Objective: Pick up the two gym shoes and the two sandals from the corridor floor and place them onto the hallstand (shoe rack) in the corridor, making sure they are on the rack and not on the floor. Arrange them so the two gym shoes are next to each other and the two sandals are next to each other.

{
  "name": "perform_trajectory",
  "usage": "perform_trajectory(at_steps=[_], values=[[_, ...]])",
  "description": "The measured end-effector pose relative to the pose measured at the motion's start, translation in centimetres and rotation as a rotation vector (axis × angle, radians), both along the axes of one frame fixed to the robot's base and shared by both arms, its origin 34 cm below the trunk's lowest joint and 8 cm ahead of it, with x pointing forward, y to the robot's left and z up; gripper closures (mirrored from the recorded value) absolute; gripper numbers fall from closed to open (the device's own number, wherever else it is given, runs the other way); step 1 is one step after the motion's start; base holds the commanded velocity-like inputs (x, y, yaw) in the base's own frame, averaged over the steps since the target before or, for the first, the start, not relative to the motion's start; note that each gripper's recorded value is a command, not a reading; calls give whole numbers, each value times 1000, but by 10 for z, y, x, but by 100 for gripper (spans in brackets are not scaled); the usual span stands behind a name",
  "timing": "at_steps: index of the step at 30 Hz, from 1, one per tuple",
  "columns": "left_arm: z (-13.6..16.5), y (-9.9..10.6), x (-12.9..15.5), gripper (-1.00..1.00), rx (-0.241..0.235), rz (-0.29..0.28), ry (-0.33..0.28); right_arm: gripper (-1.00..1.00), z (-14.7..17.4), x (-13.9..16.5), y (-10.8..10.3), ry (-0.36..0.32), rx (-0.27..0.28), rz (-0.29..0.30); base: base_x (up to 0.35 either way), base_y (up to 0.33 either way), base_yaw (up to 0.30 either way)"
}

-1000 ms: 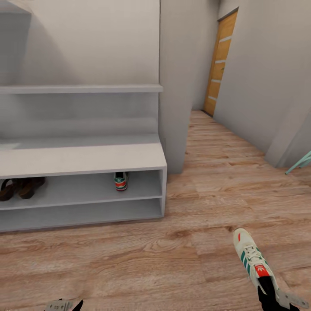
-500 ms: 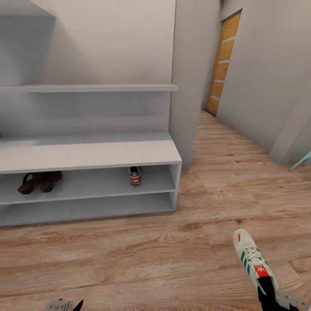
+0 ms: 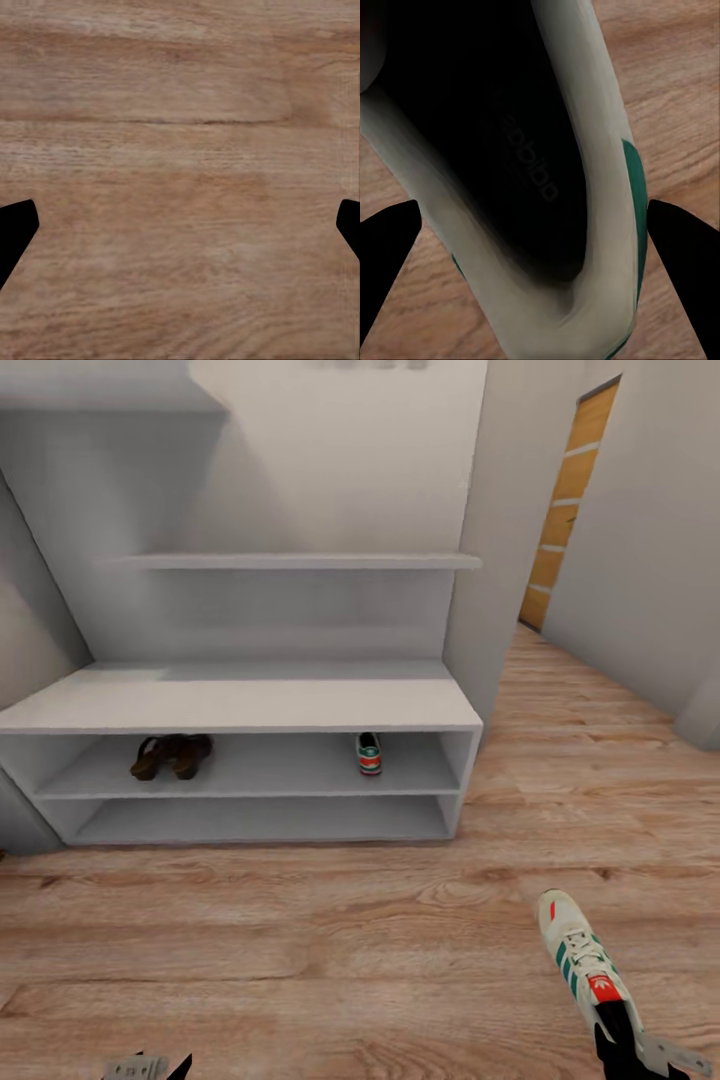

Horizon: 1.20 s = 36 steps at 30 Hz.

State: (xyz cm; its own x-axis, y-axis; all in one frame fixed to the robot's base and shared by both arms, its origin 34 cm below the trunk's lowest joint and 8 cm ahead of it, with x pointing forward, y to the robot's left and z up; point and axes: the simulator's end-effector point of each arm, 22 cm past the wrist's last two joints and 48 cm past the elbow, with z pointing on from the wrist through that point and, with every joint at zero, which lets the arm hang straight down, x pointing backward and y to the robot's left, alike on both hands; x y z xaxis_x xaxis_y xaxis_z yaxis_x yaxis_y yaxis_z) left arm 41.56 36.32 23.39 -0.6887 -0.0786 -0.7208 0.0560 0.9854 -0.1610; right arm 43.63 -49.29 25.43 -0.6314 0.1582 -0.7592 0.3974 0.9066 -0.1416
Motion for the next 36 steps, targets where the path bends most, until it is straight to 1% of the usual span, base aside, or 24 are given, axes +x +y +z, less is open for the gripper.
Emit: perform_trajectory(at_steps=[13, 36], values=[[0, 0, 0, -100, 0, 0, 0, 100, 0, 0, 1, 0, 2, -1, -135, 290, 31], [0, 0, 0, -100, -1, 1, 2, 100, 0, 0, 1, -1, 2, -1, -6, 306, 0]])
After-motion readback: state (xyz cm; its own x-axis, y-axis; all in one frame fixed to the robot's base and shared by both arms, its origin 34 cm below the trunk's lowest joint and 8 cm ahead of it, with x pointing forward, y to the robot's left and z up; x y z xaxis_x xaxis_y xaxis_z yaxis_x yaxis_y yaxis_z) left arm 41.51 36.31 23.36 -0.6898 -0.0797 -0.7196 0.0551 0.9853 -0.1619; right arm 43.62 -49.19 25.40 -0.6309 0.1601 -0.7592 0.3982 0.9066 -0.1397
